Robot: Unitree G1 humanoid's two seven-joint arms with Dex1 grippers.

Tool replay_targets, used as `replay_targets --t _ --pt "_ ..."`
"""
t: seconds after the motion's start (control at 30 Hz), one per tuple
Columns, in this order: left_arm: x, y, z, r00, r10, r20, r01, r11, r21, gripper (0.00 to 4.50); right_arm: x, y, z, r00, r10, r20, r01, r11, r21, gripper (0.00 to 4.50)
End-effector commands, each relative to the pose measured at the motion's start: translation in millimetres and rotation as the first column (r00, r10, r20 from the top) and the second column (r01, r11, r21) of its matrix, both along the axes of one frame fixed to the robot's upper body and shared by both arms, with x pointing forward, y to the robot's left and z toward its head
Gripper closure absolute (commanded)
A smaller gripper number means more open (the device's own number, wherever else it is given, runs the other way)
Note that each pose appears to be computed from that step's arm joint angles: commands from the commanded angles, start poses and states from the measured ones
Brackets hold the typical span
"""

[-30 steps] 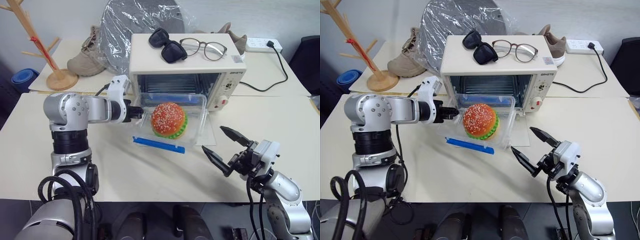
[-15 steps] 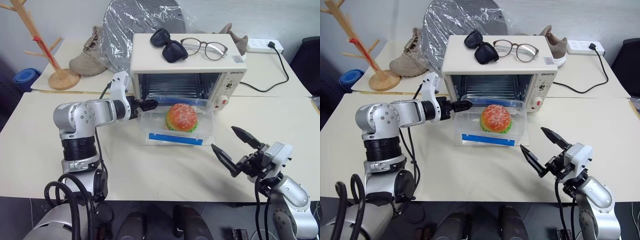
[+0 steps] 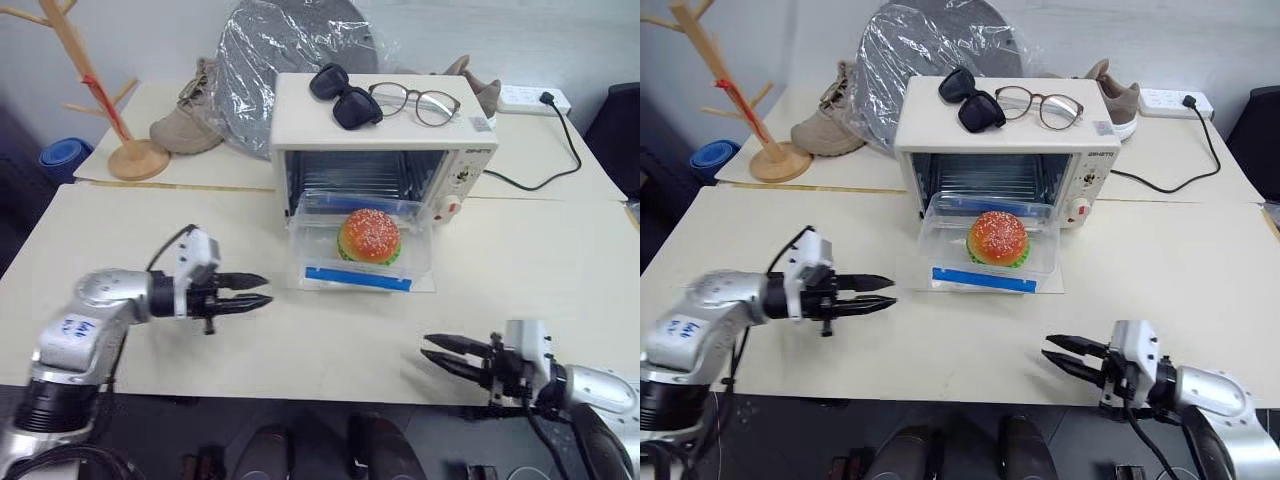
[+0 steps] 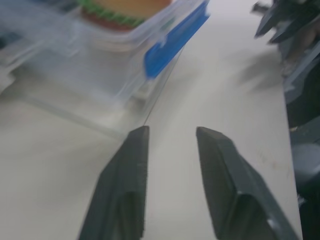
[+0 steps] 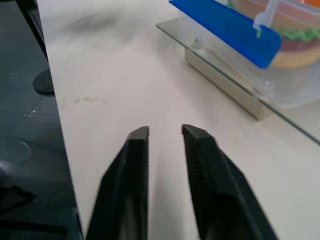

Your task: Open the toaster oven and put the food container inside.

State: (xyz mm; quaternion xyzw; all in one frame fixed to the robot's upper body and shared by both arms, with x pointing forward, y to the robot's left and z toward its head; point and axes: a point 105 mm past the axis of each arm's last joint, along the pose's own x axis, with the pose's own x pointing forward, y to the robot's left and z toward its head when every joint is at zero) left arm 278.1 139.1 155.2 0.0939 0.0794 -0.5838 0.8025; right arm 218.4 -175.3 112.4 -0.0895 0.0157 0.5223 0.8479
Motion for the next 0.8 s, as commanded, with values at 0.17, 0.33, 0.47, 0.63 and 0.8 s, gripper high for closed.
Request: replay_targets --t 0.17,0.33,0.47,0.63,0.8 --pt "18.4 -43.7 -6.6 0.998 0.055 0.04 -0.052 0.995 -0.088 4.26 46.5 7.3 9.9 0.993 -0.043 0.106 0.043 0.999 0.001 4.5" --pt "48.8 -54.7 11.0 0.976 0.212 0.044 -0.194 0.944 -0.267 4.26 85.6 12.4 21.0 0.98 -0.096 0.175 0.097 0.995 0.004 4.5" --pt "64.8 -49.7 14.2 0.935 0.352 0.032 -0.323 0.888 -0.328 4.26 110.9 19.9 30.6 0.961 -0.157 0.226 0.154 0.988 0.034 4.5" --pt "76.1 -44.6 13.9 0.897 0.441 0.012 -0.405 0.834 -0.374 4.26 134.0 29.8 41.0 0.93 -0.242 0.275 0.232 0.97 0.07 4.5" --pt "91.5 -42.2 19.7 0.873 0.487 0.026 -0.439 0.807 -0.395 4.26 151.1 53.1 59.3 0.905 -0.287 0.313 0.267 0.958 0.107 4.5"
